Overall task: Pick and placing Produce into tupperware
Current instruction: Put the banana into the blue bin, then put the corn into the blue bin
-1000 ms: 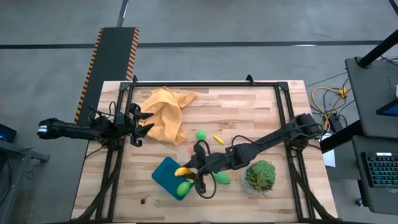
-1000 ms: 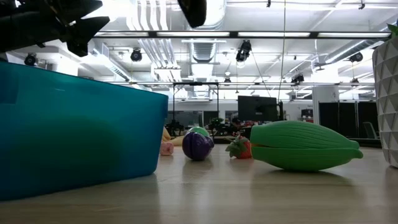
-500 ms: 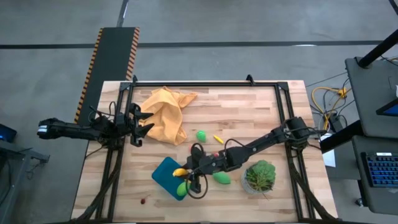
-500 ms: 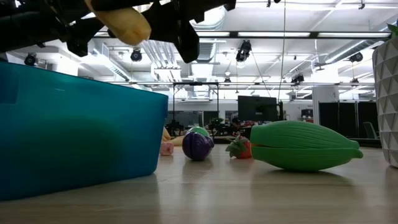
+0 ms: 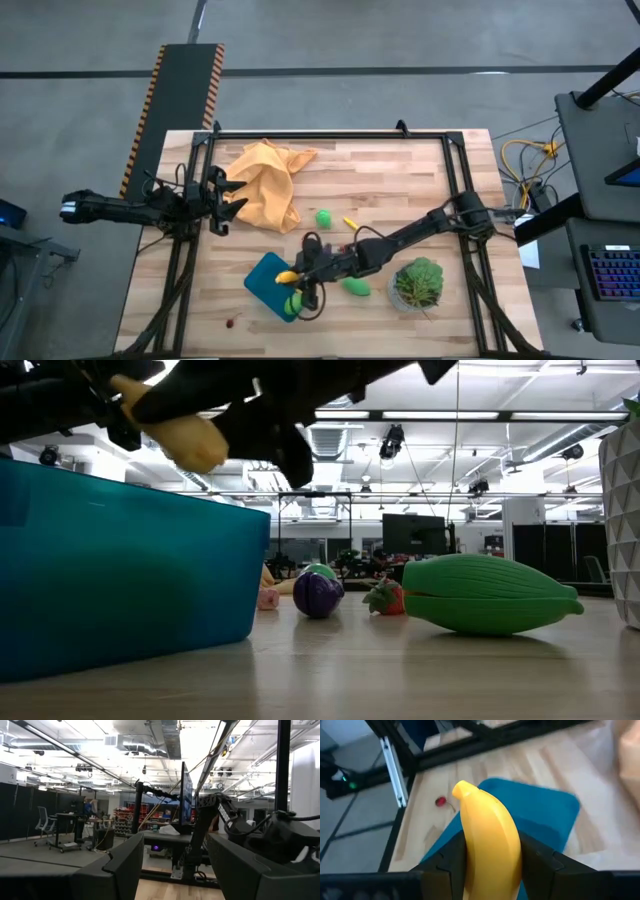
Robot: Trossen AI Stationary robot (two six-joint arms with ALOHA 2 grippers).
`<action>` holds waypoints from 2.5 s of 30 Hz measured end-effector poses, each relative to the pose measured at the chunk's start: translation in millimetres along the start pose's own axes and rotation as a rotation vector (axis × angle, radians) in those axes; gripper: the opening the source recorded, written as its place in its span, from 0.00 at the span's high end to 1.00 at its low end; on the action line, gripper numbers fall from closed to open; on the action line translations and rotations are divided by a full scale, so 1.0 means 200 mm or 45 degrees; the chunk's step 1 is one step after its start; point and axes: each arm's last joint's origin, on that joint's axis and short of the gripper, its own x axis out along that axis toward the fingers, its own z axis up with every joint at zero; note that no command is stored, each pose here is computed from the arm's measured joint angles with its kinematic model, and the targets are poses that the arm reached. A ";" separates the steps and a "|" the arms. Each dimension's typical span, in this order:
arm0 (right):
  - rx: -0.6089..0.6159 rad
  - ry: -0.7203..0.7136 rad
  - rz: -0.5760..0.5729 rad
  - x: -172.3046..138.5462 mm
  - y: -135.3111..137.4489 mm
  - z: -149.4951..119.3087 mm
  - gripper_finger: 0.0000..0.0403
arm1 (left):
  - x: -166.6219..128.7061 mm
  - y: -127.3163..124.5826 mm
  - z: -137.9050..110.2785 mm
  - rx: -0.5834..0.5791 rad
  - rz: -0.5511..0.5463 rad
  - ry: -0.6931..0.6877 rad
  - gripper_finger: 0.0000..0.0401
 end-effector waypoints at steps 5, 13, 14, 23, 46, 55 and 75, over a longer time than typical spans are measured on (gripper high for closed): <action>-0.043 0.152 -0.006 0.11 0.03 0.00 0.66 | 0.00 0.00 0.00 0.000 0.001 -0.002 0.49; -0.098 0.270 -0.072 0.17 0.07 0.07 0.66 | 0.00 0.00 0.00 0.000 0.001 0.000 0.49; -0.101 0.274 -0.077 0.16 0.07 0.08 0.66 | 0.00 0.00 0.00 0.000 0.001 0.001 0.49; -0.117 0.365 -0.160 0.15 0.04 0.07 0.66 | 0.00 0.00 0.00 0.000 0.001 -0.001 0.49; -0.122 0.438 -0.144 0.14 0.04 0.05 0.66 | 0.00 0.00 0.00 0.000 0.001 -0.001 0.49; -0.122 0.452 -0.141 0.14 0.04 0.04 0.61 | 0.00 0.00 0.00 0.000 0.001 -0.001 0.49; -0.123 0.361 -0.117 0.15 0.04 0.08 0.56 | 0.00 0.00 0.00 0.000 0.001 -0.001 0.49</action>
